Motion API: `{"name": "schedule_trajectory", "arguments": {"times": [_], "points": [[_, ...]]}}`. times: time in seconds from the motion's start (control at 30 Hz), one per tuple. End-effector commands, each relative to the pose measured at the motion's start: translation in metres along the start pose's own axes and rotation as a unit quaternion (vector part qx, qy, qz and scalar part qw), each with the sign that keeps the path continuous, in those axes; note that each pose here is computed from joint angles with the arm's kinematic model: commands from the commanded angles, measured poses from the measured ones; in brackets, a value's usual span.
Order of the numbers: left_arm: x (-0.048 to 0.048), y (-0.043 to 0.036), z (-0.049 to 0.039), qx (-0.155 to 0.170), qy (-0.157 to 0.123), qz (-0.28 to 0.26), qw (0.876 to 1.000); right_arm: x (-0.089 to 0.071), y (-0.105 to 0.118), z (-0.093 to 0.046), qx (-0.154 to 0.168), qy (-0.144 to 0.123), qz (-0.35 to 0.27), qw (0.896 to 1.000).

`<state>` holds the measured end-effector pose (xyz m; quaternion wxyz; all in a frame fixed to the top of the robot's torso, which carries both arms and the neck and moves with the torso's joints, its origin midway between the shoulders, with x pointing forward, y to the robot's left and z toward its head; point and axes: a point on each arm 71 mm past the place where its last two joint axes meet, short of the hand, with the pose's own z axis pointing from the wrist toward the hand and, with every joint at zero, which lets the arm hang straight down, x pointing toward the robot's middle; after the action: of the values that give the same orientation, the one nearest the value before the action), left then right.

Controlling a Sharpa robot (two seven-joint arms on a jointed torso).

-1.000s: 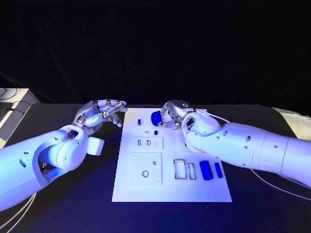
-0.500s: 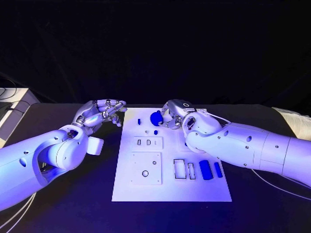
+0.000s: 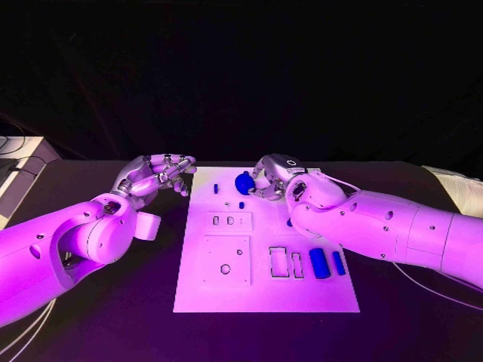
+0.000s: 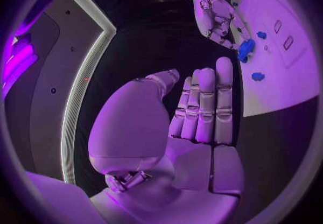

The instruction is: Assemble the parts on the task board

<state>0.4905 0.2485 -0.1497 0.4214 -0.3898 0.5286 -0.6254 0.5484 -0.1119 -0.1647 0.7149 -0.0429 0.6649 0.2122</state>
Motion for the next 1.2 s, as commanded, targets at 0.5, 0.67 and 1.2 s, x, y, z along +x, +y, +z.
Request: {"name": "schedule_trajectory", "arguments": {"times": [0.5, 0.67, 1.2], "points": [[0.0014, -0.0002, 0.0005, 0.001, 0.009, -0.002, 1.0, -0.0023, 0.0087, -0.0021, -0.021, -0.021, 0.019, 0.999], [0.0012, -0.0001, 0.0005, 0.001, 0.009, -0.002, 1.0, -0.0022, 0.0098, -0.0024, -0.024, -0.02, 0.022, 0.999], [0.001, -0.0001, 0.0002, -0.001, 0.009, -0.002, 1.0, 0.0024, 0.007, 0.001, -0.018, 0.007, 0.016, 1.0]]}}
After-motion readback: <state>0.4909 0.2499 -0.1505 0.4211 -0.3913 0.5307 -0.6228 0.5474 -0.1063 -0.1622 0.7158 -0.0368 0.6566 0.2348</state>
